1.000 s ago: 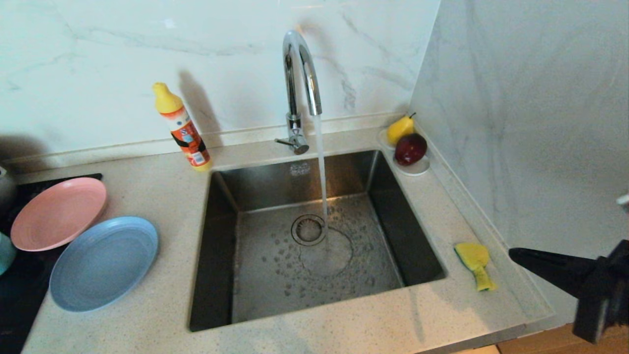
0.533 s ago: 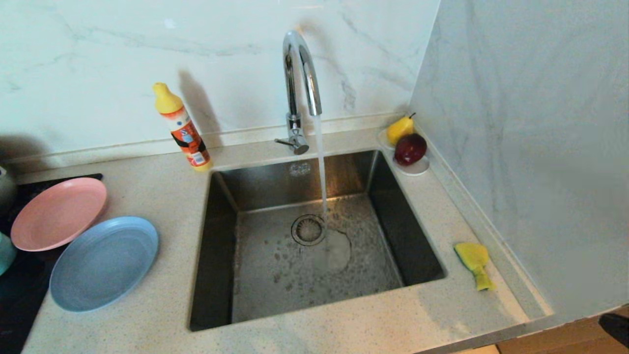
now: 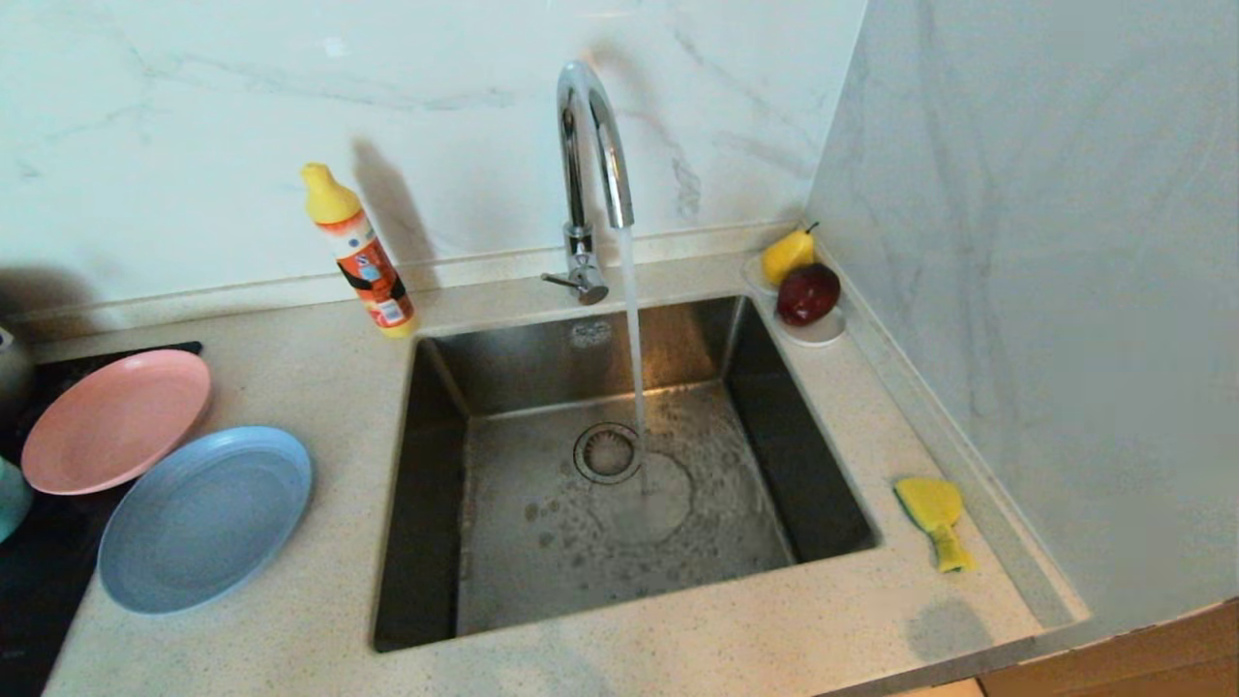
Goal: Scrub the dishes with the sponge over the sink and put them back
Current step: Turn off the faucet
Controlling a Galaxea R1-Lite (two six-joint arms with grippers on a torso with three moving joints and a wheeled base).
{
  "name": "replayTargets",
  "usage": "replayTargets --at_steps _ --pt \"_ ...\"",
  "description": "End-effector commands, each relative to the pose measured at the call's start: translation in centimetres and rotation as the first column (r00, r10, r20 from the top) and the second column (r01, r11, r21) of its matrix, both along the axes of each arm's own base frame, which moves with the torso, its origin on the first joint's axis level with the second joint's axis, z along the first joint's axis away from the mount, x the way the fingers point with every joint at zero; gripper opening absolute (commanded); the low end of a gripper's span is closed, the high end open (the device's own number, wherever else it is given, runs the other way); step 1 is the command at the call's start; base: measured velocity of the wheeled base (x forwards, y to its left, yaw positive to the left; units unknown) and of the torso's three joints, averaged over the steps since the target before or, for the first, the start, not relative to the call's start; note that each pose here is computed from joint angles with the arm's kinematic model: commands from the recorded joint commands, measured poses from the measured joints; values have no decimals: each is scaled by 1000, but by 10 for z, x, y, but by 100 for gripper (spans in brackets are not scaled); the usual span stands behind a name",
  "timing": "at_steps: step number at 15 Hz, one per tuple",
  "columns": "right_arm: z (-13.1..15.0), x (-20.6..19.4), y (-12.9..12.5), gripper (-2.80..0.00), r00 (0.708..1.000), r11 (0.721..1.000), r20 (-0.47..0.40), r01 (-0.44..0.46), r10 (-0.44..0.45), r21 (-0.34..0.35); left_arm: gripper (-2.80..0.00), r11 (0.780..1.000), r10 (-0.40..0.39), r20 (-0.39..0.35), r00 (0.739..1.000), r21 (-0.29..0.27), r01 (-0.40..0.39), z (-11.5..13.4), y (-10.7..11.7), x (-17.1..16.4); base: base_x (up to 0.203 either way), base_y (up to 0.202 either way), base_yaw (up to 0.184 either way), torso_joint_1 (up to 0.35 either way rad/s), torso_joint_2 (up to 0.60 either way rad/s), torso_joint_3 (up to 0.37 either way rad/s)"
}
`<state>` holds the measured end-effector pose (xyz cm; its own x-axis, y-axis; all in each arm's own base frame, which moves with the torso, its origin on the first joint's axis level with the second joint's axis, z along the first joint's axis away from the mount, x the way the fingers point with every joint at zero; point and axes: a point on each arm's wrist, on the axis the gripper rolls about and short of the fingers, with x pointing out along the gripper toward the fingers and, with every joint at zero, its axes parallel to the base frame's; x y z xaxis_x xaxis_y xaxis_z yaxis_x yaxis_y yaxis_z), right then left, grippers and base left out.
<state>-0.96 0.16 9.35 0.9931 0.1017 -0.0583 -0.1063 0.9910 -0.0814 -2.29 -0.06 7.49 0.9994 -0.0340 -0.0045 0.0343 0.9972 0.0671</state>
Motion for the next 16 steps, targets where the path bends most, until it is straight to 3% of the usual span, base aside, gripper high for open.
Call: replayTargets --at_steps 1,16 --pt "-17 -13 -1 -280 997 997 34 74 -74 3 -280 1000 0 -6 1000 0 0 -2 0 0 0 0 0 0 0 0" --pt "-19 -15 -2 -280 995 996 30 93 -93 13 -280 1000 2 -6 1000 0 -2 -2 0 0 0 0 0 0 0 0"
